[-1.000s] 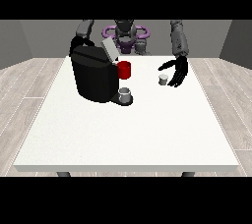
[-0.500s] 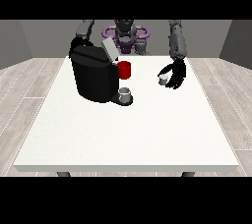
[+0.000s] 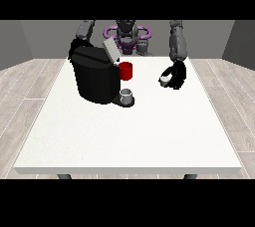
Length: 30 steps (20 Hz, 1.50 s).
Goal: Insert the coffee pod into the coffee machine and close the lid
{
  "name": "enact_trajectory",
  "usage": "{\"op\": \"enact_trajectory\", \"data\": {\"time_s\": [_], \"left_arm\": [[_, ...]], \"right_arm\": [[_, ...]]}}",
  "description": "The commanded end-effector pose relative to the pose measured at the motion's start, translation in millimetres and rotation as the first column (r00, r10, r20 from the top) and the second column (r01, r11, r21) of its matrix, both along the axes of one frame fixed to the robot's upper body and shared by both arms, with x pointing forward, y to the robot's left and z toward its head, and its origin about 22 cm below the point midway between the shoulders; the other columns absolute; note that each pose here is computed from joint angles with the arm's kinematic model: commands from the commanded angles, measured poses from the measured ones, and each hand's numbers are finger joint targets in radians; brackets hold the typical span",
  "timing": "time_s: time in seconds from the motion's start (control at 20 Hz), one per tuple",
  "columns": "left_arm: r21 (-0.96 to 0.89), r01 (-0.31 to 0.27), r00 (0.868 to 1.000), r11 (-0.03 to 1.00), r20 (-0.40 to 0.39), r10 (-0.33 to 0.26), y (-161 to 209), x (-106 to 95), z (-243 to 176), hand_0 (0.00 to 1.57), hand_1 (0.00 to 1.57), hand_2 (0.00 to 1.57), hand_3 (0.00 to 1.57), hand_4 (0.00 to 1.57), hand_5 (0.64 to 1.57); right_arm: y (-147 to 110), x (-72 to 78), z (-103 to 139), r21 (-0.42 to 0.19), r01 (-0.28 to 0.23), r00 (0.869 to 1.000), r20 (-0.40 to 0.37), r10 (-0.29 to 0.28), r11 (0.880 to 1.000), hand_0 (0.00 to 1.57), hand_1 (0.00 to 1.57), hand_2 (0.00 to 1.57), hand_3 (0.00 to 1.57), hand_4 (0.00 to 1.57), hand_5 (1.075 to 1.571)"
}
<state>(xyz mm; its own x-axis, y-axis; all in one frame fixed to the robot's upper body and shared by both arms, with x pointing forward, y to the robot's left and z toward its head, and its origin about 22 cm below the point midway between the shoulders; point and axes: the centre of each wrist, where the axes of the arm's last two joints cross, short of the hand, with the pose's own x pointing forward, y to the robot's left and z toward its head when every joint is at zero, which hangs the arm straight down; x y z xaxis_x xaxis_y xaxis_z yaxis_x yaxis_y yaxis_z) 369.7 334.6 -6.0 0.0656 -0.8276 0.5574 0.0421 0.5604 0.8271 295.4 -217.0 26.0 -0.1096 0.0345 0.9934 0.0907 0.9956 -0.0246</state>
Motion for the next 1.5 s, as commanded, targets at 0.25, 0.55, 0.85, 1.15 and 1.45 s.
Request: {"op": "enact_trajectory", "data": {"time_s": [0.25, 0.55, 0.85, 1.15, 1.45], "left_arm": [[0.038, 0.054, 0.997, 0.998, 0.052, -0.056, 10, 6, 10, 1.32, 1.32, 1.43, 1.41, 0.55, 1.571], [0.008, 0.204, 0.976, 0.979, 0.073, -0.204, -25, 37, 56, 1.39, 1.39, 1.41, 1.35, 0.58, 1.571], [-0.003, 0.266, 0.960, 0.964, 0.086, -0.265, -29, 58, 111, 1.26, 1.26, 1.33, 1.29, 0.54, 1.571], [0.012, 0.228, 0.966, 0.974, 0.124, -0.227, -38, 67, 131, 1.23, 1.23, 1.32, 1.29, 0.57, 1.571], [0.029, 0.238, 0.954, 0.971, 0.179, -0.239, -46, 73, 159, 1.26, 1.26, 1.33, 1.28, 0.54, 1.571]], "right_arm": [[-5, -8.6, -17, 0.000, 0.003, 1.000, 0.008, -0.003, 1.000, 0.00, 0.00, 0.00, 0.00, 0.43, 1.571], [-1, -2.9, -34, 0.045, 0.022, 0.998, -0.067, -0.019, 0.999, 0.00, 0.00, 0.00, 0.00, 0.43, 1.571], [-11, -0.7, -43, 0.019, 0.018, 0.993, -0.118, -0.016, 1.000, 0.00, 0.00, 0.00, 0.00, 0.49, 1.571], [14, 9.7, -19, 0.012, -0.036, 0.997, -0.065, 0.037, 0.999, 0.00, 0.00, 0.00, 0.00, 0.46, 1.571], [-3, 9.0, -21, 0.022, -0.042, 0.997, -0.059, 0.044, 0.999, 0.00, 0.00, 0.00, 0.00, 0.48, 1.571]]}}
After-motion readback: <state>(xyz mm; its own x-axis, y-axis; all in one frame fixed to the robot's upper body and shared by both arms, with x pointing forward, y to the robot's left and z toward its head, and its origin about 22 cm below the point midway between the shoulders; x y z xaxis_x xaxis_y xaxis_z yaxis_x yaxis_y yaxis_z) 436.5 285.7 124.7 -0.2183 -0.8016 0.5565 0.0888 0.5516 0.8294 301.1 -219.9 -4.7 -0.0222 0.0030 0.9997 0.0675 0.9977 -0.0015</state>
